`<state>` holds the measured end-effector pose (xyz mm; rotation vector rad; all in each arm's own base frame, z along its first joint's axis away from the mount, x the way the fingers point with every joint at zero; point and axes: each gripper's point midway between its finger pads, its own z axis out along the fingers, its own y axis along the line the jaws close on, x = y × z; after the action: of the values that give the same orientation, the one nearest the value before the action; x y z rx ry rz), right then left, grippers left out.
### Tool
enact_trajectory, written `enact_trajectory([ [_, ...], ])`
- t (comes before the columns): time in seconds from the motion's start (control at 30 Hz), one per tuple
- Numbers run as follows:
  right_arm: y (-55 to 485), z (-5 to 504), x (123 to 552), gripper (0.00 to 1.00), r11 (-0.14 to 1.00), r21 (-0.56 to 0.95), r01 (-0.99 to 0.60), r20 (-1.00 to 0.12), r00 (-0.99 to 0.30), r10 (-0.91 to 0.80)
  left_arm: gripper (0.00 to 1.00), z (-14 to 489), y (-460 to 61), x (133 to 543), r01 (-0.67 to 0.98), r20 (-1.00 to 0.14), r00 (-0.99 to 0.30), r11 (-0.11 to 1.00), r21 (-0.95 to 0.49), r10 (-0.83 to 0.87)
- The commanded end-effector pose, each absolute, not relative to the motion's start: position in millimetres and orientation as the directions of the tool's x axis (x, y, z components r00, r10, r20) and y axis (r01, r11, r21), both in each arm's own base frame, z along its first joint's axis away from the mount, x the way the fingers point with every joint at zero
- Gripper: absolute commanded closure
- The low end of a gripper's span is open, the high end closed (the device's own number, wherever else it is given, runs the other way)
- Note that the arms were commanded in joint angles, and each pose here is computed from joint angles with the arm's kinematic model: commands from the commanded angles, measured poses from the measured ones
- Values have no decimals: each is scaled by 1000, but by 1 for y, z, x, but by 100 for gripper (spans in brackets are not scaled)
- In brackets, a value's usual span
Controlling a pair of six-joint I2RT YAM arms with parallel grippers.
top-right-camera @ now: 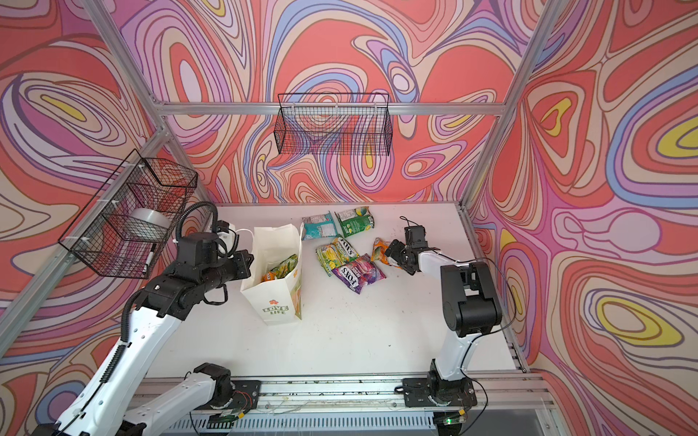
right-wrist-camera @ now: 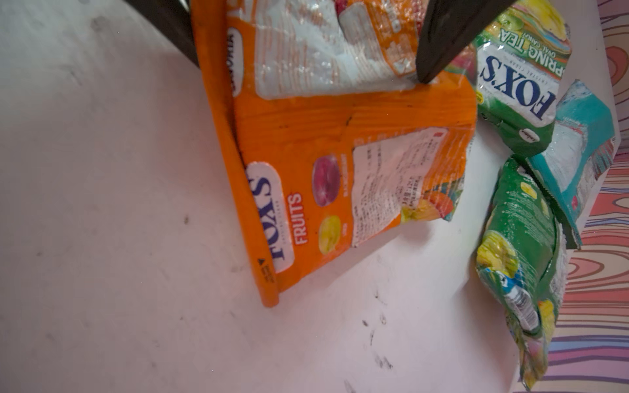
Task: Place the snacks into the paper bag
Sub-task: Pick up the snack from the top-right of the table.
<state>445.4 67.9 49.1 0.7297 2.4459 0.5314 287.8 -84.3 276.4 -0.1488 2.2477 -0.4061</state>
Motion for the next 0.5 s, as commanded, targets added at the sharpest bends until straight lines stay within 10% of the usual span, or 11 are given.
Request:
enact_trajectory([
  [0.0,69,39,449,21,777,506,374,-364,-724,586,100,292,-86,291,67,-762,-600,934,-350,-243],
  [0.47,83,61,427,92,764,588,266,-397,-727,560,100,296,-84,290,73,-772,-588,934,-349,-242],
])
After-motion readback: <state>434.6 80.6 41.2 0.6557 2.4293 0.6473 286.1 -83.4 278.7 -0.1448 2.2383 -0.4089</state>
